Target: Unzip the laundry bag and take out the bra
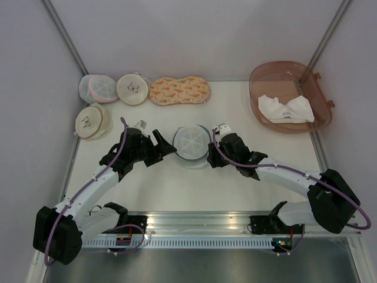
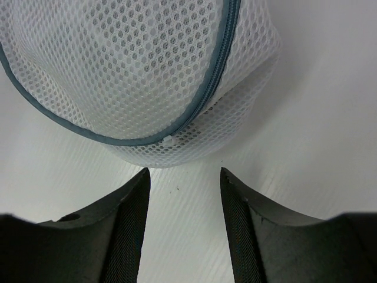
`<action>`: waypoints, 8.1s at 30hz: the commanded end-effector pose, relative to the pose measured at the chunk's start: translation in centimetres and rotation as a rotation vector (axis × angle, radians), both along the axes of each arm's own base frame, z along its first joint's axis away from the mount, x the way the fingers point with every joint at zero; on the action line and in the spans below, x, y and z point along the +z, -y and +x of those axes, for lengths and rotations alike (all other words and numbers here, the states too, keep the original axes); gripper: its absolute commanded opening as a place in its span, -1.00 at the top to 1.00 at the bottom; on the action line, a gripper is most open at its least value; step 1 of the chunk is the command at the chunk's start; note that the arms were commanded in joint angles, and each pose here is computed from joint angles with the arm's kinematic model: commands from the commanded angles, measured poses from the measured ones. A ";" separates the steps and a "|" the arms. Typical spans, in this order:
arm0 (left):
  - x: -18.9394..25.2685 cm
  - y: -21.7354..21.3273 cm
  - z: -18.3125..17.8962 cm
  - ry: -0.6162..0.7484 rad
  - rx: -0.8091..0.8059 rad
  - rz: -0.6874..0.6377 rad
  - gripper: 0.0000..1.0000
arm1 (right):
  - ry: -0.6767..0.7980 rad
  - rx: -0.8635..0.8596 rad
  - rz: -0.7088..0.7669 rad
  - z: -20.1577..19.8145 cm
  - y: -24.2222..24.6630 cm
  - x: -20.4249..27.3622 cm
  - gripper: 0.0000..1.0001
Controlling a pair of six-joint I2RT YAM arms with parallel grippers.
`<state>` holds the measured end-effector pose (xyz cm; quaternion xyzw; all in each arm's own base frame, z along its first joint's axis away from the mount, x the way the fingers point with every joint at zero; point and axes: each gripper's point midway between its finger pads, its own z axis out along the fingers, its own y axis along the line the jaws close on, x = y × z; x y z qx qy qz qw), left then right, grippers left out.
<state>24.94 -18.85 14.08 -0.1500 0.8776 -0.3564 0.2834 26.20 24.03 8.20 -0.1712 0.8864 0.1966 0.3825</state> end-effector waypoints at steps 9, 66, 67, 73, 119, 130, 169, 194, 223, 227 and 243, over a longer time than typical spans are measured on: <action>1.0 1.3 -0.1 0.003 -0.020 -0.104 -0.83 | 0.069 0.013 0.032 3.0 -2.9 0.6 -0.02; 0.5 6.1 4.7 0.073 0.224 -0.328 -0.11 | 0.088 0.317 0.259 -5.0 -10.5 6.3 0.99; 0.6 5.9 4.8 0.079 0.230 -0.326 0.17 | 0.086 0.317 0.257 -5.0 -10.4 6.2 0.99; 1.2 5.0 5.2 0.112 0.240 -0.280 0.96 | 0.071 0.287 0.209 -4.7 -9.8 5.8 0.99; -2.0 5.5 5.4 0.127 -0.555 -0.220 0.61 | 0.051 -0.251 -0.494 5.3 0.9 -2.3 0.99; 3.2 3.1 6.7 0.231 -0.235 -0.179 -0.59 | 0.134 -0.278 -0.579 6.5 2.8 0.1 0.99; 4.9 -5.0 1.7 0.275 0.218 -0.060 -0.80 | 0.211 -0.085 -0.257 9.1 -10.8 7.8 -0.18; 4.8 -5.1 1.7 0.269 0.222 -0.058 -0.80 | 0.156 0.014 -0.186 7.7 -12.6 6.4 -0.05; 4.0 -4.8 1.7 0.246 0.211 -0.062 -0.78 | 0.150 0.088 -0.098 6.0 -13.0 7.9 0.08; 4.2 -4.7 1.8 0.249 0.211 -0.065 -0.78 | 0.139 0.080 -0.147 6.6 -13.2 6.5 -0.12; 4.2 -4.7 1.7 0.252 0.208 -0.064 -0.77 | 0.096 0.010 -0.295 7.8 -11.7 0.9 0.53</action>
